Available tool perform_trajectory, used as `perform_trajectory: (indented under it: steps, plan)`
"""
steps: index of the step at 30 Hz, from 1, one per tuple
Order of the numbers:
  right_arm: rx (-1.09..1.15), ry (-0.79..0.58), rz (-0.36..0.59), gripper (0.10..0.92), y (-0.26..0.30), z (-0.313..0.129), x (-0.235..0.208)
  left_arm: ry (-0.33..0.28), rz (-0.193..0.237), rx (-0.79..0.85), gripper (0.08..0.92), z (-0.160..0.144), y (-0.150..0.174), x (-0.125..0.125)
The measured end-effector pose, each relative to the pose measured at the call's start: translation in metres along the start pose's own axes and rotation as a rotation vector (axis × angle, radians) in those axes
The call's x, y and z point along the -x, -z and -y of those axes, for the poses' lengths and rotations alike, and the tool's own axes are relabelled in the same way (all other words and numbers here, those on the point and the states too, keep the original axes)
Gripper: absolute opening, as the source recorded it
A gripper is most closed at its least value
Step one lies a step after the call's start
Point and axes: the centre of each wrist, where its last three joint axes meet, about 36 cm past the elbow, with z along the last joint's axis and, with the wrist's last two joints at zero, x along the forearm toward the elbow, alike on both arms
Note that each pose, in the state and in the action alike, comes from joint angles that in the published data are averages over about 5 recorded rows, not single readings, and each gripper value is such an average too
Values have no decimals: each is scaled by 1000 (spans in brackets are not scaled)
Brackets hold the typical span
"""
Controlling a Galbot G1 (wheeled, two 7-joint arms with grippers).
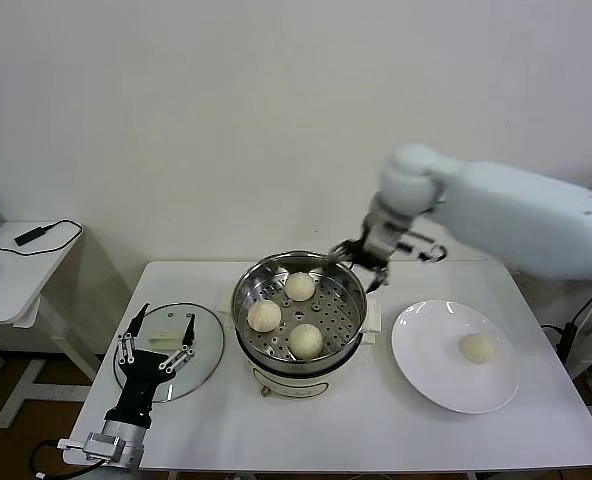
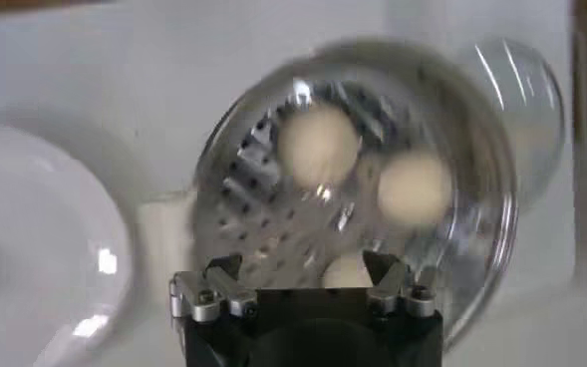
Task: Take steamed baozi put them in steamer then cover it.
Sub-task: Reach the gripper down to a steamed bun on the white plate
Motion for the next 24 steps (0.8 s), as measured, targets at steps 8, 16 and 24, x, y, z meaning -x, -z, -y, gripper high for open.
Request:
perform_trajectory:
  steps: [8, 16, 24]
  plan:
    - [482, -11, -21, 823, -95, -116, -13, -1, 12, -3, 823, 1, 3, 5]
    - [750, -5, -42, 823, -137, -215, 13, 3, 7, -4, 823, 1, 2, 7]
    - [873, 34, -66, 823, -146, -271, 55, 13, 2, 4, 823, -2, 1, 5]
